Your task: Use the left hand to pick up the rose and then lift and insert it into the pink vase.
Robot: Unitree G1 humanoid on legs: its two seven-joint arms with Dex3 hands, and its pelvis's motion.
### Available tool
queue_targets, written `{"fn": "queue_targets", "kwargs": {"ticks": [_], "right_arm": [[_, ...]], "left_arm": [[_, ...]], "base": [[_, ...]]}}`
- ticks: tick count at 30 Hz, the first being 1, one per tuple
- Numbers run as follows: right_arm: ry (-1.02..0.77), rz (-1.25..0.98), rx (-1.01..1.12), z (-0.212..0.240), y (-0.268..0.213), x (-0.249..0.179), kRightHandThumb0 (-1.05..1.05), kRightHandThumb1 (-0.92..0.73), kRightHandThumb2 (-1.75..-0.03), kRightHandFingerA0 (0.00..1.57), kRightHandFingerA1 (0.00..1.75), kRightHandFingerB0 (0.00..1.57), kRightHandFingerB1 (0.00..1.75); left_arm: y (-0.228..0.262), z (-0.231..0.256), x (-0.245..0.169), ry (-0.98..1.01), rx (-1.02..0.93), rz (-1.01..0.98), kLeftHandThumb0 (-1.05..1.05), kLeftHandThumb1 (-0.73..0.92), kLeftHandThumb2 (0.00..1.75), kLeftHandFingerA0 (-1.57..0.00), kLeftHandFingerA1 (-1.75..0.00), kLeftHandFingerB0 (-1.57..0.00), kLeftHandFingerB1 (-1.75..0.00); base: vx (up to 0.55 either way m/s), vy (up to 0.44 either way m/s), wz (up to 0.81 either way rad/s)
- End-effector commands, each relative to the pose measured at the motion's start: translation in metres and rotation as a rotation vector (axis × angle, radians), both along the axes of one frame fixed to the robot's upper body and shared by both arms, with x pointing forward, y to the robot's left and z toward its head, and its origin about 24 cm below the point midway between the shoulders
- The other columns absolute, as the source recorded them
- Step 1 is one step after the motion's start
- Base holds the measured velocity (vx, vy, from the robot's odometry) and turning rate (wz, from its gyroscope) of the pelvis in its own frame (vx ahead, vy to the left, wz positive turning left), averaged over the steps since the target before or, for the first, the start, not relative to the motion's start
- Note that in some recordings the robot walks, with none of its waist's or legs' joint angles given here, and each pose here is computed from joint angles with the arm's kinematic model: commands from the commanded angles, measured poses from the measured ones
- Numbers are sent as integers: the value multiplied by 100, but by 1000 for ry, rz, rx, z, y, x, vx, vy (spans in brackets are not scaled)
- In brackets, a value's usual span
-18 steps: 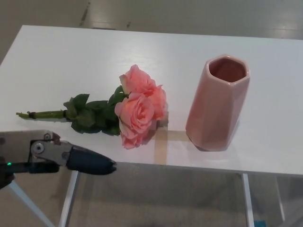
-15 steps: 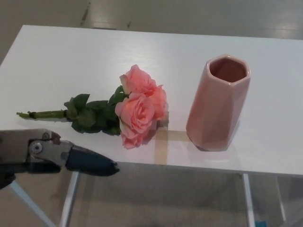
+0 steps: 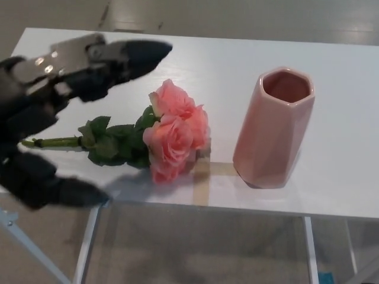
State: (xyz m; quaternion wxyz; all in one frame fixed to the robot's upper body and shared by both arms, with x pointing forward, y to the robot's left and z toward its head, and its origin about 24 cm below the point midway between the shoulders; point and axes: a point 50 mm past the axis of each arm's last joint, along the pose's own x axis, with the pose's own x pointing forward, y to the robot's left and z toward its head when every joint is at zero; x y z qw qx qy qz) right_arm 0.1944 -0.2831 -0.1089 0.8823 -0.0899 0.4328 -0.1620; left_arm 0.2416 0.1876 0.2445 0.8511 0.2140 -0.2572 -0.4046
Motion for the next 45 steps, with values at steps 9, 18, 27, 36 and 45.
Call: {"fn": "queue_targets", "kwargs": {"ticks": [9,18,27,36,45], "right_arm": [[15,7,11,0,-3,-2,-33,-69,-60,65,50,52,44],[20,16,14,0,-2,-1,-34,-69,-59,65,49,54,44],[23,17,27,1,-2,0,-34,-69,-60,65,49,53,44],[58,64,7,-1,-3,-3,-37,-69,-59,67,50,55,45],[91,96,19,-2,-3,-5,-39,-69,-60,69,51,55,45]], "left_arm": [[-15,-59,123,49,716,682,-55,37,70,0,0,-8,-18],[-23,-72,135,49,810,718,-53,36,69,0,0,-6,-19],[-23,-78,142,27,922,738,-54,36,70,0,0,-3,-16],[-21,-71,145,-4,1006,771,-55,37,69,0,0,0,-10],[-16,-69,146,-11,1011,807,-55,36,69,0,0,0,-9]], "base": [[0,0,0],[0,0,0],[0,0,0],[0,0,0],[0,0,0]]}}
